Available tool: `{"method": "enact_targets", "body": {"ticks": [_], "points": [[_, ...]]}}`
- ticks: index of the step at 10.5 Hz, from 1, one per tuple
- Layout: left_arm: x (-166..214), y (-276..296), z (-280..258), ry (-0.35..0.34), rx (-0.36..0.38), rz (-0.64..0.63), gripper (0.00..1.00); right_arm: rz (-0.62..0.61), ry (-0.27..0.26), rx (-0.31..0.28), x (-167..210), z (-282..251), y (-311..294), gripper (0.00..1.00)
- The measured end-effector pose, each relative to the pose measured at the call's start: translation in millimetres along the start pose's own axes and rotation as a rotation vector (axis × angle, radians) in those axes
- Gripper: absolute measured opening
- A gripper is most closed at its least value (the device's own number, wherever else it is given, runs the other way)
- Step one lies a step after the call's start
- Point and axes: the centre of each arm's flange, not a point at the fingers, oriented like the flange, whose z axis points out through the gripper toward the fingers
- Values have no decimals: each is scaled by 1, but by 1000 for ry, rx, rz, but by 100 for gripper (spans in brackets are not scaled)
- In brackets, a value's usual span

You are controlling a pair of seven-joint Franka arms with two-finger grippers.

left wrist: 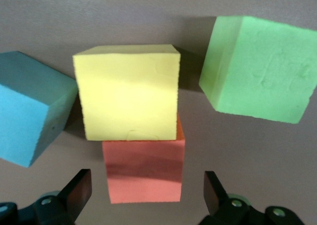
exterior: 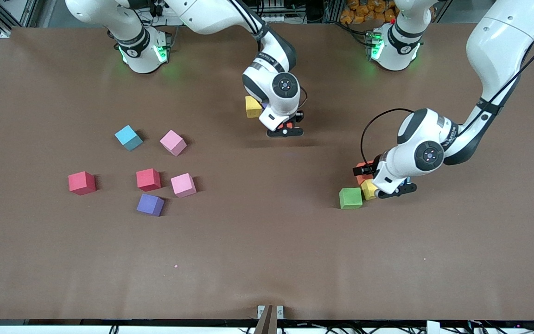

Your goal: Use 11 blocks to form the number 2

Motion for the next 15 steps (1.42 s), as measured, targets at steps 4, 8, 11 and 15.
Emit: {"method": "enact_targets", "body": {"ticks": [4,8,11,15], "points": [[12,-13,19,16,37,24,100,0,1,1,-3,0,-3,57],[14,-2,22,17,24,-20,62,0,11,12,-4,-2,-6,57],[-6,38,25,23,36,-67,60,-1,10,10,-5,-1,-6,57],[-25,68,21,28,25,-65,60,6,5,2,-11,6,-9,57]]}}
